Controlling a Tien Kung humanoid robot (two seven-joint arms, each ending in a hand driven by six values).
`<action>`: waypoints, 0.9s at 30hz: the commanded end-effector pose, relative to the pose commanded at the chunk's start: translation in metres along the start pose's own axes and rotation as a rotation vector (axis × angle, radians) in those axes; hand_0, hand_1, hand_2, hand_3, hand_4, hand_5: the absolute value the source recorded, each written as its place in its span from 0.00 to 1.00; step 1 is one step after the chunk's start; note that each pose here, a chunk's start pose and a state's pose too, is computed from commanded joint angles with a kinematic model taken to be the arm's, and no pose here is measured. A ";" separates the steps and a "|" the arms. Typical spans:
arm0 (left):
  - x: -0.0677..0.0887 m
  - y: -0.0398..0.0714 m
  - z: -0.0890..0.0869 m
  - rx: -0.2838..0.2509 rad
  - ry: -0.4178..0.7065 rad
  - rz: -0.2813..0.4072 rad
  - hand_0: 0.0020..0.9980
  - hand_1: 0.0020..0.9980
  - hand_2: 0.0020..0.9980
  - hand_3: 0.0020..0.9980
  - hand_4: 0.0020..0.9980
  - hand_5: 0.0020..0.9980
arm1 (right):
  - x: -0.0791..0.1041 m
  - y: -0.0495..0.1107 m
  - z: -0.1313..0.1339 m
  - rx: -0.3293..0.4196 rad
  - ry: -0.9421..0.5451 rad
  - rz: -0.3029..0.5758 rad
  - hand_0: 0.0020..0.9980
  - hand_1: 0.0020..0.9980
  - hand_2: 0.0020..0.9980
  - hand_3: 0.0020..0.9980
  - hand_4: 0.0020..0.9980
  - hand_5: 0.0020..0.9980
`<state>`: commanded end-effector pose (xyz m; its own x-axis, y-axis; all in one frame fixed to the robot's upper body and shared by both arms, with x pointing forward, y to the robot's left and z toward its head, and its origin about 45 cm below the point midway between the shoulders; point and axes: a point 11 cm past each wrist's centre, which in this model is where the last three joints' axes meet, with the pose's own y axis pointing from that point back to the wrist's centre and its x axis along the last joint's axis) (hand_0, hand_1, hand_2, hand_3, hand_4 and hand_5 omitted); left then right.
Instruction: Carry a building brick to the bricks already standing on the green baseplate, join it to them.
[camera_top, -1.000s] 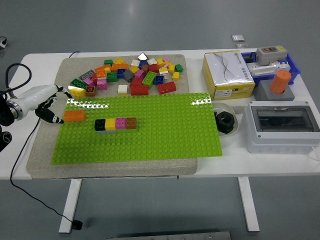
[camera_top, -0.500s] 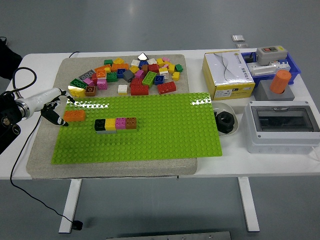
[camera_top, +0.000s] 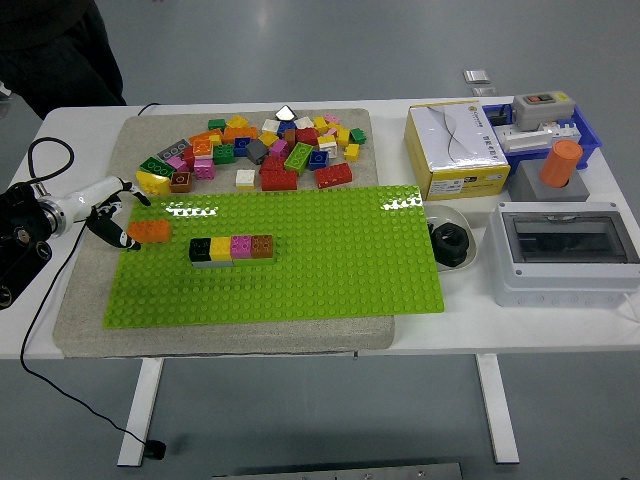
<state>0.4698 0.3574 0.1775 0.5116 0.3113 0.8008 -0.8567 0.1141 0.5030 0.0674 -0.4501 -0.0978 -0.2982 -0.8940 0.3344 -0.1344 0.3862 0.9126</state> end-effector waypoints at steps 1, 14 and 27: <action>-0.001 -0.001 0.000 0.002 0.005 0.000 0.08 0.00 0.00 0.71 0.98 0.00 | 0.000 0.000 0.000 0.000 0.002 0.000 0.63 0.47 0.62 0.71 0.73 0.88; -0.008 -0.005 0.000 0.012 0.037 -0.008 0.09 0.00 0.00 0.57 0.70 0.00 | -0.001 0.000 -0.001 0.007 0.005 0.000 0.63 0.47 0.62 0.71 0.74 0.89; -0.019 -0.007 -0.001 0.014 0.064 -0.023 0.09 0.00 0.00 0.50 0.56 0.00 | -0.001 0.000 -0.001 0.013 0.005 0.001 0.63 0.47 0.62 0.71 0.74 0.89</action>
<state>0.4661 0.3515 0.1591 0.5253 0.3685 0.7670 -0.8437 0.1085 0.5258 0.0683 -0.4490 -0.0980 -0.2940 -0.8948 0.3360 -0.1468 0.3897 0.9092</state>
